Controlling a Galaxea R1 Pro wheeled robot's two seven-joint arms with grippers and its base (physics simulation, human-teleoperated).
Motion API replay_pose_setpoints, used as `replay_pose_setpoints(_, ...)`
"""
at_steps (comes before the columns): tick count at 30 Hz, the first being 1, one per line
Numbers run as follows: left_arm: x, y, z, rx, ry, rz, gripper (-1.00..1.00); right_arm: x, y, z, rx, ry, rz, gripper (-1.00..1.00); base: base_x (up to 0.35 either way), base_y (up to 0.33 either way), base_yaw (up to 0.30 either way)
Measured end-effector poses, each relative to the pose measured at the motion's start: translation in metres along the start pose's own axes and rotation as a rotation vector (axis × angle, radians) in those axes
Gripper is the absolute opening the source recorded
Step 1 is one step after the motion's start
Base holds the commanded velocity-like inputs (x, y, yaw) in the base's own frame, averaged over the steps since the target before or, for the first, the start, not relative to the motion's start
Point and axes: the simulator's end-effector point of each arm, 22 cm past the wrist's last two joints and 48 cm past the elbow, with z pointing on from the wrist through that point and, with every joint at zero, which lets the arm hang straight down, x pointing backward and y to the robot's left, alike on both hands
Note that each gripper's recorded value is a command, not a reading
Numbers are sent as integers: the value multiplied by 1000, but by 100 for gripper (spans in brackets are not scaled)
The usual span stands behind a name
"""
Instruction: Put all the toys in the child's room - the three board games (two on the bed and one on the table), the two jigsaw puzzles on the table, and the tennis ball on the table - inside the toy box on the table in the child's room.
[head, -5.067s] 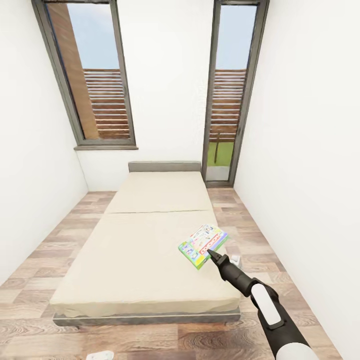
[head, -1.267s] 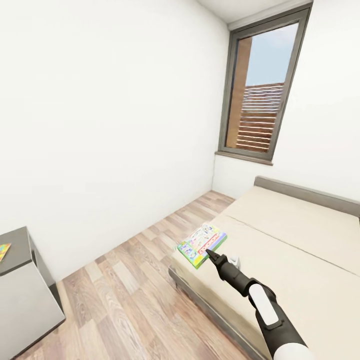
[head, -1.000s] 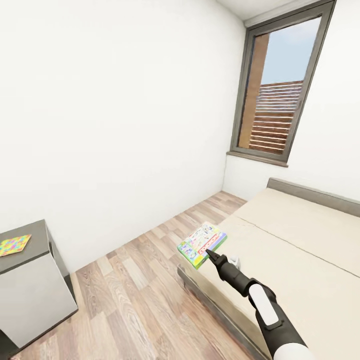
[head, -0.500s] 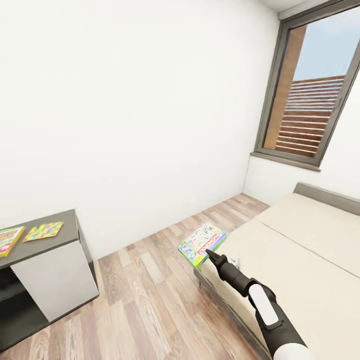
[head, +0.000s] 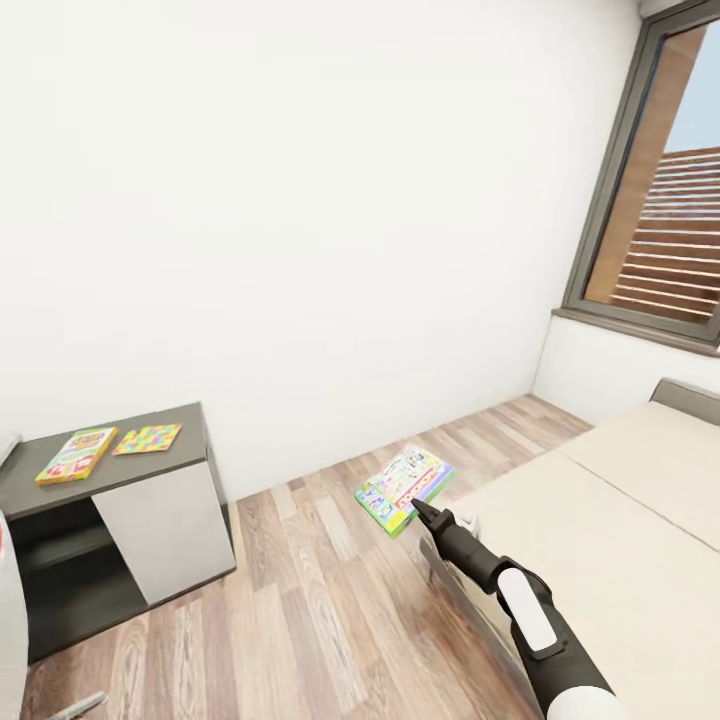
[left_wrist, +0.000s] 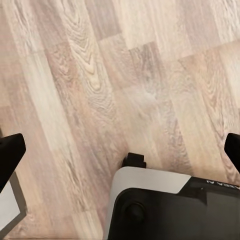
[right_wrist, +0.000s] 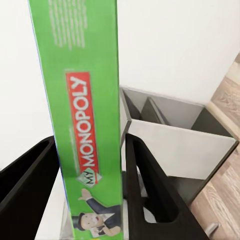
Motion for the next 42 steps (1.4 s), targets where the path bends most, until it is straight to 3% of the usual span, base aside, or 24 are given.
replay_pose_setpoints(10,8,-8,0,11,11,4,100,1,-3,0,4,1,2,-100,0,0,283)
replay_pose_setpoints(13,13,-11,-1,18,15,31,100,0,-3,0,5,1,3,-100,0,0,283)
replay_pose_setpoints(15,16,-13,-1,22,11,80,100,0,-4,0,6,2,3,-100,0,0,283)
replay_pose_setpoints(19,15,-15,-1,33,6,106,100,1,-5,1,7,2,4,-100,0,0,283)
replay_pose_setpoints(28,6,-39,-2,151,-4,103,100,-7,-10,-4,15,-4,-2,-100,0,0,211)
replay_pose_setpoints(31,-15,-40,-2,151,-34,102,100,-9,-11,-6,15,-7,-1,-100,0,0,22)
replay_pose_setpoints(42,-10,-49,-4,136,13,120,100,-11,-14,-8,19,-11,3,-100,0,0,3)
